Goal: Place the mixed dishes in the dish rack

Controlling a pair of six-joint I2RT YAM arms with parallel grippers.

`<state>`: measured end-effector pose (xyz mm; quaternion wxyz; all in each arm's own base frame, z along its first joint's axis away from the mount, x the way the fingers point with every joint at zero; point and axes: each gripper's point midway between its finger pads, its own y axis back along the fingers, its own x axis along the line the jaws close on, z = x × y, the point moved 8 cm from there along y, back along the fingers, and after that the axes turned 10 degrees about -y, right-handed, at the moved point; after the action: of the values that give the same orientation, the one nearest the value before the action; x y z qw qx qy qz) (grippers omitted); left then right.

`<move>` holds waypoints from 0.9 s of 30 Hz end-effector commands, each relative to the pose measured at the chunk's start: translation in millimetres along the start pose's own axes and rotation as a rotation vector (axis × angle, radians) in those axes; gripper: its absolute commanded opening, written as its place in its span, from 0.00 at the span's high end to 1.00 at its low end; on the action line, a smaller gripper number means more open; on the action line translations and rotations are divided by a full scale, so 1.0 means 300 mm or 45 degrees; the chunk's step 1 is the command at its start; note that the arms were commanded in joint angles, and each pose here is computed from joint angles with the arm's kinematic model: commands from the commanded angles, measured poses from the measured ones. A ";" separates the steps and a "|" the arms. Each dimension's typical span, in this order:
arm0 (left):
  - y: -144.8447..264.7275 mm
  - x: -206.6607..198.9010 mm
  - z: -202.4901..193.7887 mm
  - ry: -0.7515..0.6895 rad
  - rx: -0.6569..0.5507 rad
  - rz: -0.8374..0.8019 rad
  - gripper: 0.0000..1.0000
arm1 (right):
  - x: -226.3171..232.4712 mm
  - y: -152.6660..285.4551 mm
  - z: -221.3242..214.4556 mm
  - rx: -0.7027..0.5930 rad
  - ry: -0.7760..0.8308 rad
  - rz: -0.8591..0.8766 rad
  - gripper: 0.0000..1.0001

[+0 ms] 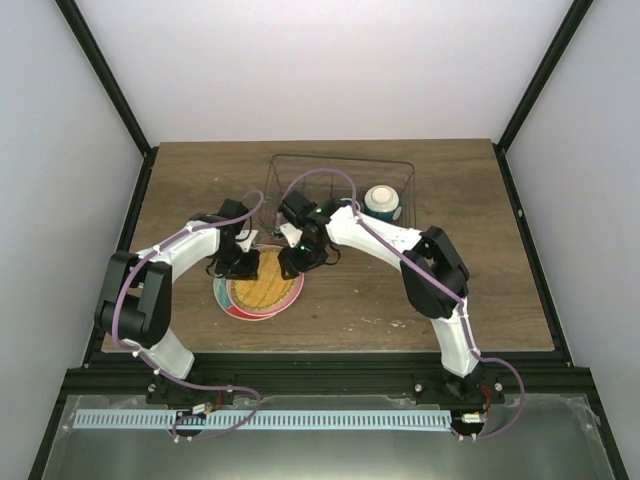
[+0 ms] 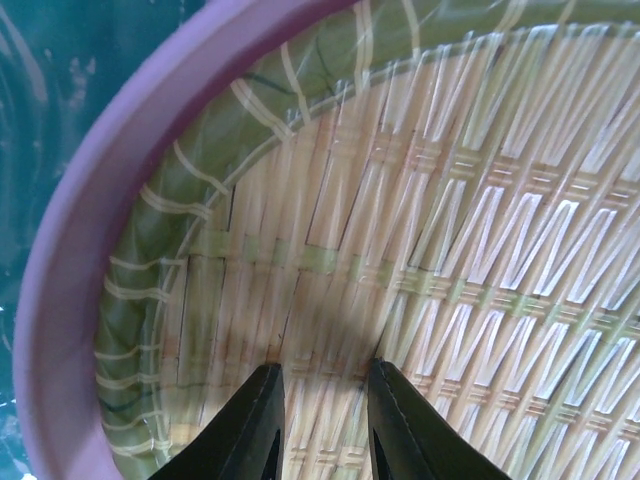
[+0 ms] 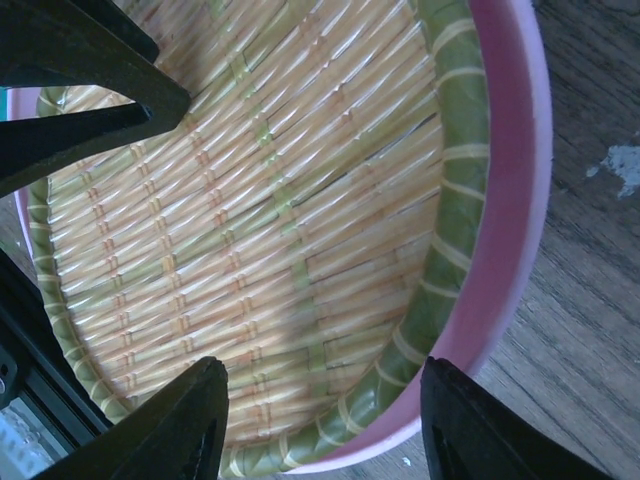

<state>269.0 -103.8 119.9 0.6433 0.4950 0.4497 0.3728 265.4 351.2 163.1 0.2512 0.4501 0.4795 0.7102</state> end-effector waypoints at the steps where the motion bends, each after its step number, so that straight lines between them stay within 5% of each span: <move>1: -0.045 0.007 -0.022 0.015 0.050 -0.017 0.75 | 0.033 -0.012 0.014 0.011 0.015 0.022 0.47; 11: -0.043 0.006 -0.022 0.015 0.044 -0.022 0.76 | 0.055 -0.046 0.016 0.040 0.016 0.054 0.57; 21: -0.016 -0.004 -0.003 0.018 0.013 -0.036 0.75 | 0.059 -0.034 0.025 0.010 0.016 0.047 0.98; 27: 0.048 -0.017 0.015 0.011 -0.042 -0.035 0.72 | 0.064 -0.004 0.030 -0.022 0.028 0.025 0.99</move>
<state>267.8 -99.3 133.2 0.6416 0.4861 0.4543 0.3816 282.5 361.3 179.1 0.2562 0.4895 0.4339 0.7117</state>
